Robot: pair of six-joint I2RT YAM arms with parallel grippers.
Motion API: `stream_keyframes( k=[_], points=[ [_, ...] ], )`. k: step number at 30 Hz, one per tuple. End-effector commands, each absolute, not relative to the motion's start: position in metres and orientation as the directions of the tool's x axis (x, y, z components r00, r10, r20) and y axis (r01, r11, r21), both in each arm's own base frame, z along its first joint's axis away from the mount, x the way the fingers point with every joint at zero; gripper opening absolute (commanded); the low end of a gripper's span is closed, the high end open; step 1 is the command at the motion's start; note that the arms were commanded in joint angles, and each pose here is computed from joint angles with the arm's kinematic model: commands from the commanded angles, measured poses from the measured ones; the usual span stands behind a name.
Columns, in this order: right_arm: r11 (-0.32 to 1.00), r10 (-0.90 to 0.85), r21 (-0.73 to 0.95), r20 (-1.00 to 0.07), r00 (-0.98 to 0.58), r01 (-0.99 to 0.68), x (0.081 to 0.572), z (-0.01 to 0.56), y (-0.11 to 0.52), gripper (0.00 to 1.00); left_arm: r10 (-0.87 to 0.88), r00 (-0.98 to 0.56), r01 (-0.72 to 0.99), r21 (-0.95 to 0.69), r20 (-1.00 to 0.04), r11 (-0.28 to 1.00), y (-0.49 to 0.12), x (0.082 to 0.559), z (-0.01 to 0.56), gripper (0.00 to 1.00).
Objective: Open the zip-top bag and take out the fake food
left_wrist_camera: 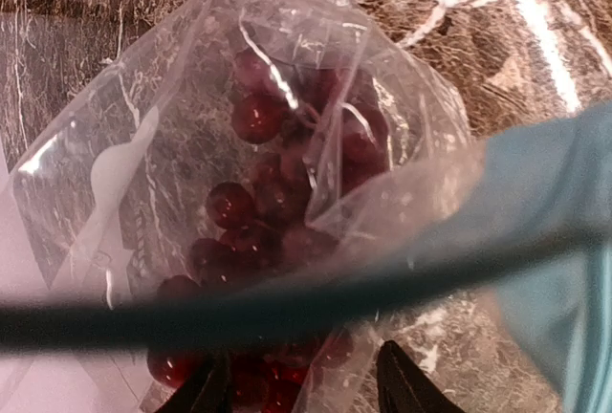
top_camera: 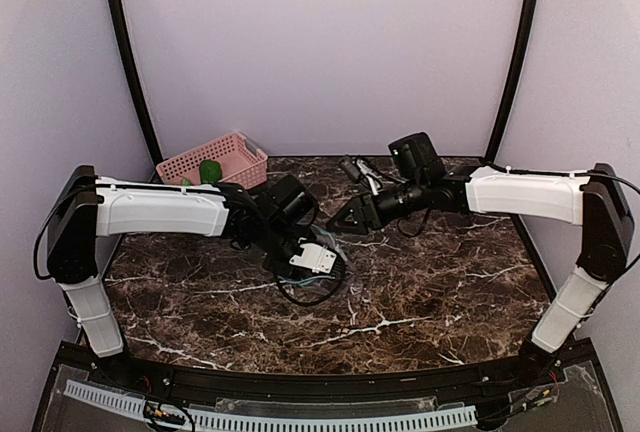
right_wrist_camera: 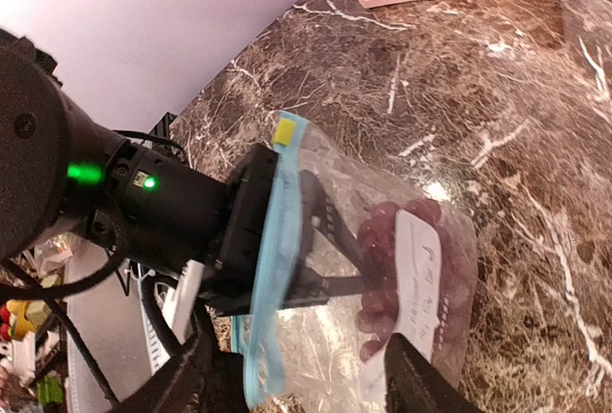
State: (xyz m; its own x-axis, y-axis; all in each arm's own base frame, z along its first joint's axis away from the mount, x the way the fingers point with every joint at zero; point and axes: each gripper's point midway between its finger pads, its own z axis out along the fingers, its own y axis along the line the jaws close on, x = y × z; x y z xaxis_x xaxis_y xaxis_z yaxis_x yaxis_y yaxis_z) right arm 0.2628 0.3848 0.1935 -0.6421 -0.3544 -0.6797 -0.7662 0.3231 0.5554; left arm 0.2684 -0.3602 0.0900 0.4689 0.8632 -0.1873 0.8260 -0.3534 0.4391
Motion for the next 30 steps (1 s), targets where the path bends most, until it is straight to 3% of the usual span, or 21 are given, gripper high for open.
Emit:
stream_keyframes(
  k=[1, 5, 17, 20, 23, 30],
  points=[
    [0.300, -0.274, 0.559, -0.726, -0.631, -0.773, 0.272, 0.220, 0.368, 0.67, 0.851, 0.430, 0.857, 0.431, -0.301, -0.281, -0.352, 0.257, 0.114, 0.50],
    [0.329, -0.254, 0.580, -0.706, -0.661, -0.745, 0.283, 0.209, 0.359, 0.69, 0.871, 0.341, 0.894, 0.409, -0.353, -0.184, -0.349, 0.263, 0.115, 0.50],
    [0.386, -0.284, 0.643, -0.599, -0.749, -0.661, 0.297, 0.140, 0.367, 0.53, 0.816, 0.117, 0.884, 0.433, -0.567, 0.174, -0.361, 0.303, 0.137, 0.52],
    [0.374, -0.285, 0.672, -0.573, -0.769, -0.639, 0.300, 0.126, 0.374, 0.52, 0.820, 0.078, 0.874, 0.435, -0.567, 0.217, -0.358, 0.309, 0.132, 0.56],
    [0.349, -0.279, 0.702, -0.555, -0.784, -0.621, 0.302, 0.118, 0.381, 0.58, 0.826, 0.037, 0.872, 0.422, -0.563, 0.248, -0.350, 0.309, 0.122, 0.63],
    [0.295, -0.291, 0.741, -0.531, -0.795, -0.603, 0.302, 0.109, 0.398, 0.61, 0.835, -0.015, 0.854, 0.428, -0.550, 0.296, -0.339, 0.315, 0.105, 0.67]
  ],
)
